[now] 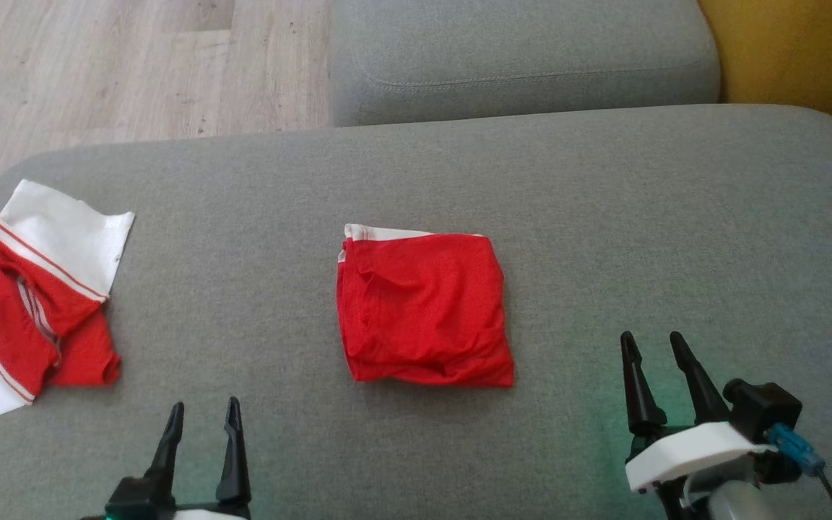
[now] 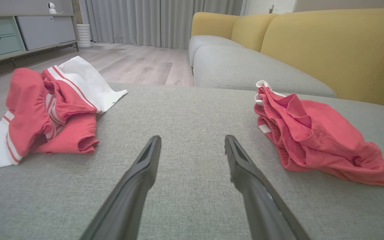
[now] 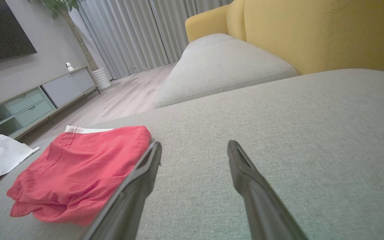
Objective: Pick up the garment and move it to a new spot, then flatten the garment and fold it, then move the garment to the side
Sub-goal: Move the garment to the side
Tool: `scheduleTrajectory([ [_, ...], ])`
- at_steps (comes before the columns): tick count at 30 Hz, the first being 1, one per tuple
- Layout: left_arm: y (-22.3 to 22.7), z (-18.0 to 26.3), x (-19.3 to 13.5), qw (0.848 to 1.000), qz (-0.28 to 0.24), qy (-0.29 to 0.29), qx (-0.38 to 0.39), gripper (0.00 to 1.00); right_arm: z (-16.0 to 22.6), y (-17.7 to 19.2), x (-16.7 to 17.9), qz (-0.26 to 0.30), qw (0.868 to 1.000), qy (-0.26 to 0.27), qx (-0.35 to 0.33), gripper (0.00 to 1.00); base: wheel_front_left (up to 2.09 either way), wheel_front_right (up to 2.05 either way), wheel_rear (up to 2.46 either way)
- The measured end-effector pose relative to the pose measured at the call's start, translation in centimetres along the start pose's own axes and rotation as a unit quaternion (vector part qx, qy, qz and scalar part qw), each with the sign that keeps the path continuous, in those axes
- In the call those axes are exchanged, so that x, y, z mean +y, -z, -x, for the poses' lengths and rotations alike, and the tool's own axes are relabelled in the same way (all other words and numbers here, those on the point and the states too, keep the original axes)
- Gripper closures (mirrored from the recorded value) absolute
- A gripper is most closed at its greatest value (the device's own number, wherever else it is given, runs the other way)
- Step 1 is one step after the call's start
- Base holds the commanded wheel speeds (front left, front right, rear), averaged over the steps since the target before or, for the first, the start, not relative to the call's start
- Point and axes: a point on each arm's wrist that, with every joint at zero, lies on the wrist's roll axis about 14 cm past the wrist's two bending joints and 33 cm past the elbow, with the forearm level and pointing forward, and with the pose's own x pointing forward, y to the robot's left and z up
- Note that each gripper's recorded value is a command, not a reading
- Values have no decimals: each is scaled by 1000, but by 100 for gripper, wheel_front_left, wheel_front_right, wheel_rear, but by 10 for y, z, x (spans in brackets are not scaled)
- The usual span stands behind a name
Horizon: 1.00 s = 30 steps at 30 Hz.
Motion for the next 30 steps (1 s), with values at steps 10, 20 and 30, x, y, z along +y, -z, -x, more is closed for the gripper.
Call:
scheduleTrajectory([
  [10,13,8,-4,1000,4,3,19,0,-2,55,16,-9,995,-23,94,0,0,0,0],
  [20,21,10,9,999,13,-19,35,0,-91,35,70,51,988,-114,88,0,0,0,0],
  [30,32,23,30,997,25,-59,53,0,-93,94,77,55,972,-125,190,100,0,0,0],
])
